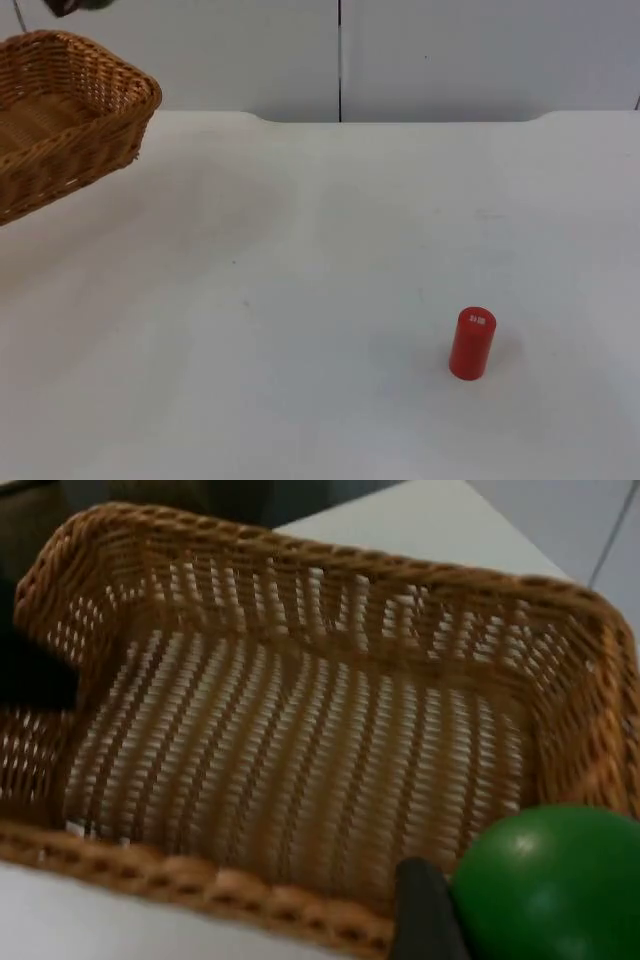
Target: Pick up the basket with the left hand and place the object to the left of the red cylinder into the basket with the right hand.
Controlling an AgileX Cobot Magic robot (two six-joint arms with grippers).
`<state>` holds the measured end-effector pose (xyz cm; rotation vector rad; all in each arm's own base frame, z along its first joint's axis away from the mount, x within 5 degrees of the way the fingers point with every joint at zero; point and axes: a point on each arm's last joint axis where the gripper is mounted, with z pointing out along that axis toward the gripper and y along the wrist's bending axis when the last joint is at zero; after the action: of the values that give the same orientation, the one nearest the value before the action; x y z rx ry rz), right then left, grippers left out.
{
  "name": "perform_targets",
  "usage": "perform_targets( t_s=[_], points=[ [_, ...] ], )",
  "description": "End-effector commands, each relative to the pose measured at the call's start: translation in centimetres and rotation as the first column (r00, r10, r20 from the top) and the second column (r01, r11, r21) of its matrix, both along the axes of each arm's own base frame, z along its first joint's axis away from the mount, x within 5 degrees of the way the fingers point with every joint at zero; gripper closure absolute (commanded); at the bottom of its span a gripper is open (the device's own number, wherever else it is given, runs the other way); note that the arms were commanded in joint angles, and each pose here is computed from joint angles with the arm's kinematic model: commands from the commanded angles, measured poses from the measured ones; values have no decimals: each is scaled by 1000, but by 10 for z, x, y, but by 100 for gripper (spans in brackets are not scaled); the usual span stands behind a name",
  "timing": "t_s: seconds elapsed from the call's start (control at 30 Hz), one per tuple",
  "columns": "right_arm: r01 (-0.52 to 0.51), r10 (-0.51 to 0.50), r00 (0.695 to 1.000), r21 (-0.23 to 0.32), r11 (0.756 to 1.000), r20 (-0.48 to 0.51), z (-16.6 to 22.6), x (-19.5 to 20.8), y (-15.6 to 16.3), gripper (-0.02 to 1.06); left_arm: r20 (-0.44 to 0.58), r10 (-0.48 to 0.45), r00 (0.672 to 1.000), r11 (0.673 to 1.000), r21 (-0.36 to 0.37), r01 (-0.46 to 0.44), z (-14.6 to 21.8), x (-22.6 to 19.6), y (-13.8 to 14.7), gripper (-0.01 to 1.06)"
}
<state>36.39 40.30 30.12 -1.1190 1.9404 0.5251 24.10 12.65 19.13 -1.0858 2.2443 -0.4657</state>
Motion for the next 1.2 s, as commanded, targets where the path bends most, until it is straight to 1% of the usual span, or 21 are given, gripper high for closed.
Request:
perform_targets(
  t_s=[0.0,0.17,0.23,0.27,0.33,0.4,0.43,0.47,0.5,0.53,0.57,0.63,0.7,0.73,0.8,0.83,0.9,0.93,1.03,1.07,1.17],
  points=[
    [-19,19,1000,23,1000,-4,-13,7,13,104,13,1,1000,1000,-22,-1,3,-1,-2,105],
    [-17,17,1000,36,999,3,-49,21,28,104,12,-3,1000,1000,-24,3,3,-1,-2,105],
    [-8,8,1000,38,999,3,-66,26,32,96,12,-3,1000,1000,-24,3,3,-1,-2,105],
    [-8,8,1000,38,999,3,-66,26,32,96,12,-3,1000,1000,-24,3,3,-1,-2,105],
    [-3,3,1000,40,999,4,-76,28,34,79,11,-3,1000,1000,-25,3,3,-1,-2,105],
    [1,-1,1000,50,999,2,-79,29,35,57,11,-3,1000,1000,-25,3,3,-1,-2,105],
    [1,-1,1000,50,999,2,-79,29,35,57,11,-3,1000,1000,-25,3,3,-1,-2,105],
    [2,-1,1000,63,998,-4,-80,29,36,43,11,-3,1000,1000,-25,3,3,-1,-2,105],
    [3,-3,1000,70,998,0,-79,29,36,23,11,-3,1000,1000,-25,3,3,-1,-2,105],
    [3,-4,1000,72,997,2,-78,29,36,13,11,-3,1000,1000,-25,3,3,-1,-2,105],
    [3,-4,1000,72,997,2,-78,29,36,13,11,-3,1000,1000,-25,3,3,-1,-2,105],
    [1,-1,1000,72,997,2,-72,28,35,-1,11,-2,1000,1000,-23,2,3,-1,-2,105],
    [-9,9,1000,69,998,1,-57,24,32,-1,11,0,1000,1000,-22,1,3,-1,-2,105],
    [-9,9,1000,69,998,1,-57,24,32,-1,11,0,1000,1000,-22,1,3,-1,-2,105],
    [-23,22,1000,48,999,7,-29,17,23,-1,11,2,1000,1000,-19,-2,3,-1,-1,105],
    [-26,26,1000,25,999,16,-16,13,17,-1,11,2,1000,1000,-19,-2,3,-1,-1,105],
    [-29,31,999,-42,999,39,16,3,2,-1,11,1,1000,1000,-18,-1,3,-1,-1,105],
    [-29,31,999,-42,999,39,16,3,2,-1,11,1,1000,1000,-18,-1,3,-1,-1,105],
    [2,2,999,-97,995,46,60,-14,-23,-1,10,-17,1000,1000,-4,18,3,-1,-2,105],
    [20,-16,999,-105,994,46,74,-20,-31,-1,10,-17,1000,1000,-4,18,3,-1,-2,105],
    [41,-35,998,-115,993,50,96,-30,-45,-1,9,-20,1000,1000,-7,20,3,-1,-2,105]
  ],
)
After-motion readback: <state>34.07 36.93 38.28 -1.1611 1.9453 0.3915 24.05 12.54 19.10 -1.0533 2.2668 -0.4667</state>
